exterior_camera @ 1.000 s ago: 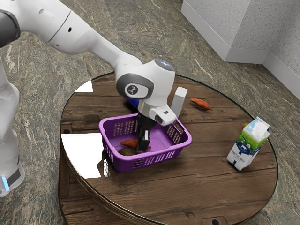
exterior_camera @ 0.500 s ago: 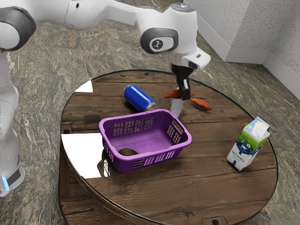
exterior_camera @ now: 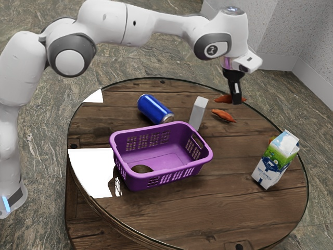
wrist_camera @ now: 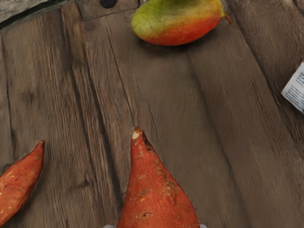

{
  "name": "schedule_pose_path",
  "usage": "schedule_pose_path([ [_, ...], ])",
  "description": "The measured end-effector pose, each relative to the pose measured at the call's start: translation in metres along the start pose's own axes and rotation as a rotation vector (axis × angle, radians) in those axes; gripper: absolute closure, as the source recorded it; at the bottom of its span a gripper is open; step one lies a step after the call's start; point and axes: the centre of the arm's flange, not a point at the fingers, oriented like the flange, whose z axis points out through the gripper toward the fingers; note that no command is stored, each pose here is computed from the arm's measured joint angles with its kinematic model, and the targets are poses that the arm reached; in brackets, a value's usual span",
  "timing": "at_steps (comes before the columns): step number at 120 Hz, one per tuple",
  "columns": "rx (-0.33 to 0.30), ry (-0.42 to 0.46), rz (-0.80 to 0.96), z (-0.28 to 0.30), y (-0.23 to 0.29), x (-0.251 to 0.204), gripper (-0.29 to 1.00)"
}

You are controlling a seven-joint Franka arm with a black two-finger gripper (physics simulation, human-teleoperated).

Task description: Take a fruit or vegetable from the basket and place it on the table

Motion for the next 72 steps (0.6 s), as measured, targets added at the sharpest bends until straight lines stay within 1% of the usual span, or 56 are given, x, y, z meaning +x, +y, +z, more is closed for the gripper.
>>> schedule_pose_path([
  [22, -0.041, 0.03, 0.071, 0.015, 0.01, 0.019, 0.53],
  [29, -0.047, 0.039, 0.085, 0.013, 0.01, 0.021, 0.36],
  [34, -0.042, 0.051, 0.092, 0.004, 0.008, 0.021, 0.26],
  [40, -0.031, 0.067, 0.1, -0.011, 0.004, 0.021, 0.18],
  [48, -0.024, 0.083, 0.111, -0.027, 0.005, 0.019, 0.11],
  [56, -0.018, 0.083, 0.119, -0.053, 0.012, 0.004, 0.07],
  [60, -0.012, 0.085, 0.085, -0.074, 0.017, -0.012, 0.06],
  [64, -0.003, 0.076, 0.001, -0.1, 0.022, -0.042, 0.04],
  [72, -0.025, 0.051, -0.228, -0.146, 0.05, -0.089, 0.03],
])
